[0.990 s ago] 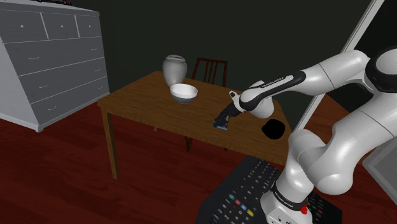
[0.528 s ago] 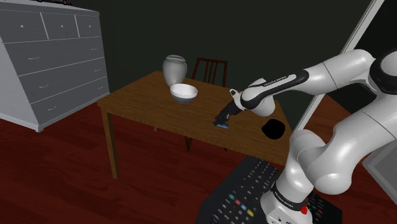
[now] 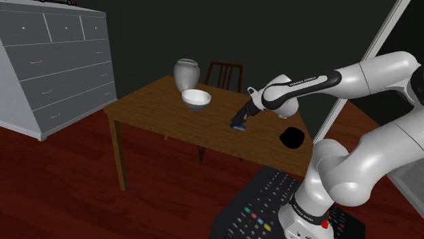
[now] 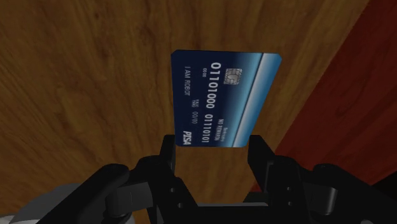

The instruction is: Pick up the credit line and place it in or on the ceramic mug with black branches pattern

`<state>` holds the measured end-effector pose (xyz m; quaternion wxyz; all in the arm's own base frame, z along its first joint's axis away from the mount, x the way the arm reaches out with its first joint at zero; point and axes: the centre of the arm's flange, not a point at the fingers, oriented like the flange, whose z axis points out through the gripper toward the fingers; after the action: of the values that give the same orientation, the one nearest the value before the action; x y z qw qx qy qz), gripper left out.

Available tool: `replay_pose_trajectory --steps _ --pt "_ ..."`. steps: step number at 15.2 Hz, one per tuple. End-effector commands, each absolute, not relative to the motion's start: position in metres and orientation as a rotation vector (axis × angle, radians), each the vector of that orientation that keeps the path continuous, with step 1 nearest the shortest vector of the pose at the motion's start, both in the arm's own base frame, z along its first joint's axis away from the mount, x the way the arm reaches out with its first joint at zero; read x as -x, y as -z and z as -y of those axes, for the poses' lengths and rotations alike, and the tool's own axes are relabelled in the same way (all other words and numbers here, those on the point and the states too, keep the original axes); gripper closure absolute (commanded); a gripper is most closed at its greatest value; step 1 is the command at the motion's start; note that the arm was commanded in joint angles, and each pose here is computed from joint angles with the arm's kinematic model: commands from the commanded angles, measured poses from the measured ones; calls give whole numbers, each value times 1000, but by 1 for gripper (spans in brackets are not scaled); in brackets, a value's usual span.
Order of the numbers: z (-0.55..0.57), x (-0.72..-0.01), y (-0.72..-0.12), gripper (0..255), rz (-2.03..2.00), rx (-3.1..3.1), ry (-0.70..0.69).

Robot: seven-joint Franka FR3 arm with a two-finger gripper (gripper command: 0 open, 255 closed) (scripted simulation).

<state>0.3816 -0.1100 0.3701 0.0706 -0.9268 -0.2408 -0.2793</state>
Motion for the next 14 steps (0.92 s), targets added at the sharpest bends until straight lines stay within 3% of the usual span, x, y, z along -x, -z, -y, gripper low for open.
replay_pose_trajectory --steps 1,14 --pt "110 -380 -381 255 724 2788 839" --pt "110 -380 -449 255 724 2788 839"
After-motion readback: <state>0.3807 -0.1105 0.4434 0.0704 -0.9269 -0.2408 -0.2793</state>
